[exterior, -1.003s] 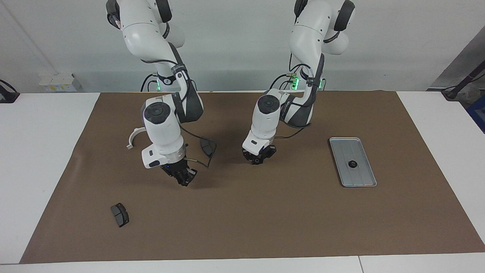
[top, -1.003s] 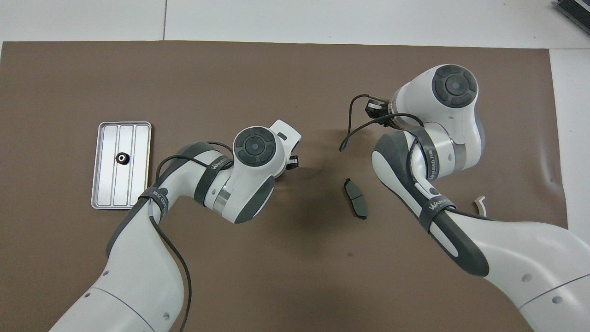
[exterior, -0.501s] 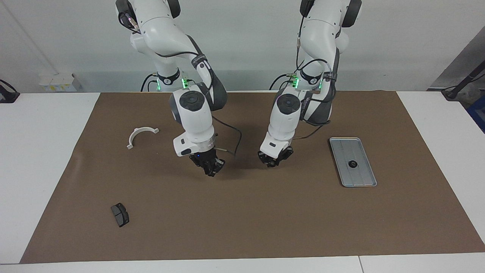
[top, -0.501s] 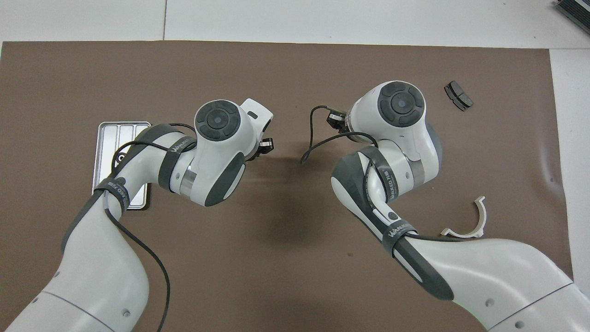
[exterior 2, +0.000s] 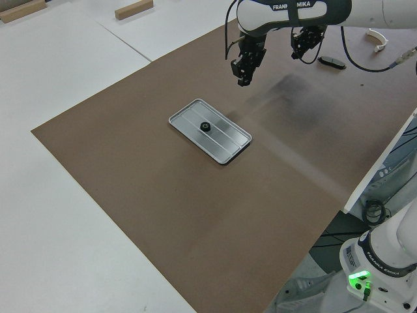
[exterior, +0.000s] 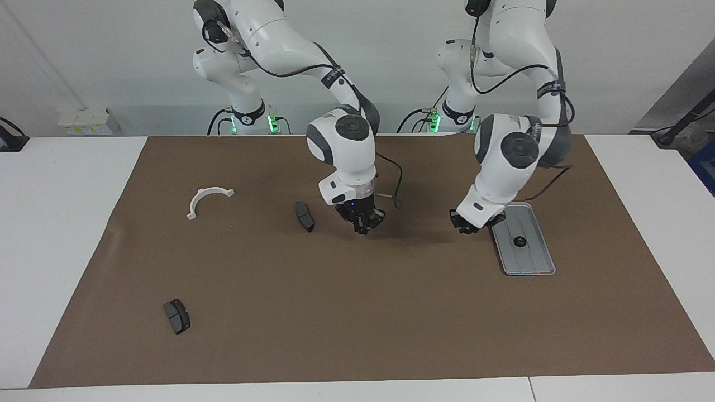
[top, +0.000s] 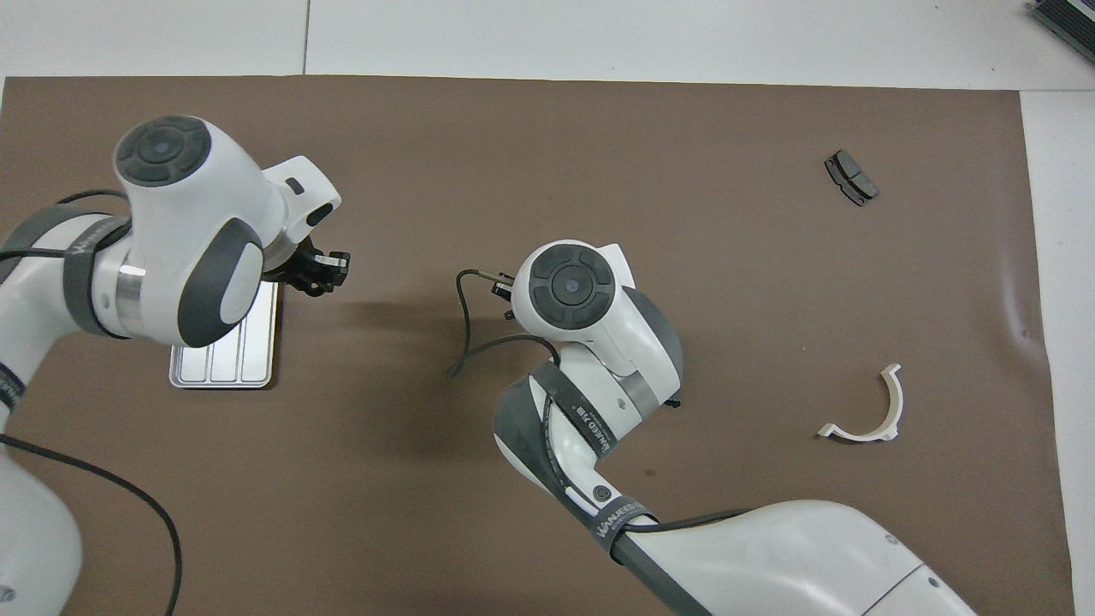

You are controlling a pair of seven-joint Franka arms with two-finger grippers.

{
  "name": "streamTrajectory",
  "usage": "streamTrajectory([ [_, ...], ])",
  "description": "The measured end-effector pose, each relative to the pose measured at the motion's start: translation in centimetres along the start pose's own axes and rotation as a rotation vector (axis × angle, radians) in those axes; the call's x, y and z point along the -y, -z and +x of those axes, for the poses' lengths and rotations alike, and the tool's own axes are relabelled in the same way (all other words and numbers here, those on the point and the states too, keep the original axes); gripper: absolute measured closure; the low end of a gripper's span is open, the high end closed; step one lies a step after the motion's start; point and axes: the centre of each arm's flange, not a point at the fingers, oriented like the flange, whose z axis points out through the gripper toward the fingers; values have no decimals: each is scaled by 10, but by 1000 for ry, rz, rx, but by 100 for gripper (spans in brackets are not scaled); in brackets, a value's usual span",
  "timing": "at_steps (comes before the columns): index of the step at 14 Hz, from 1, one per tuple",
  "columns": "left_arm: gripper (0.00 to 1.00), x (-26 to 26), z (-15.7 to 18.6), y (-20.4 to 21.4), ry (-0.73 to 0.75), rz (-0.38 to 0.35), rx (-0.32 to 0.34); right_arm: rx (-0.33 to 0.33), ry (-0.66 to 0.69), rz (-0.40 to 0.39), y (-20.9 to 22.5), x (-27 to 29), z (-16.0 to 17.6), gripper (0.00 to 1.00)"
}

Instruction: Pick bearing gear from pile to tray

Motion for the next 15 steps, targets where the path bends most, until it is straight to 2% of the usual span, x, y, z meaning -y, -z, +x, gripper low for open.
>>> streamTrajectory([
  [4, 64, 106, -29, -13, -118, -21, 29, 22, 33, -22, -19, 14, -33, 76],
  [7, 64, 160, -53, -37, -160, -18, -25, 13, 58, -47, -33, 13, -38, 75],
  [8, 64, 170, -60, -46, -165, -15, -41, 7, 58, -44, -35, 13, -36, 70],
  [12, 64, 168, -65, -61, -177, -8, -65, -14, 37, -22, -33, 9, -19, 26],
  [14, 63, 167, -66, -64, -179, -10, -62, -44, 12, -1, -27, 0, 6, 4],
  [15, 56, 167, -66, -64, -179, -10, -61, -62, 3, 10, -20, -9, 26, 0],
])
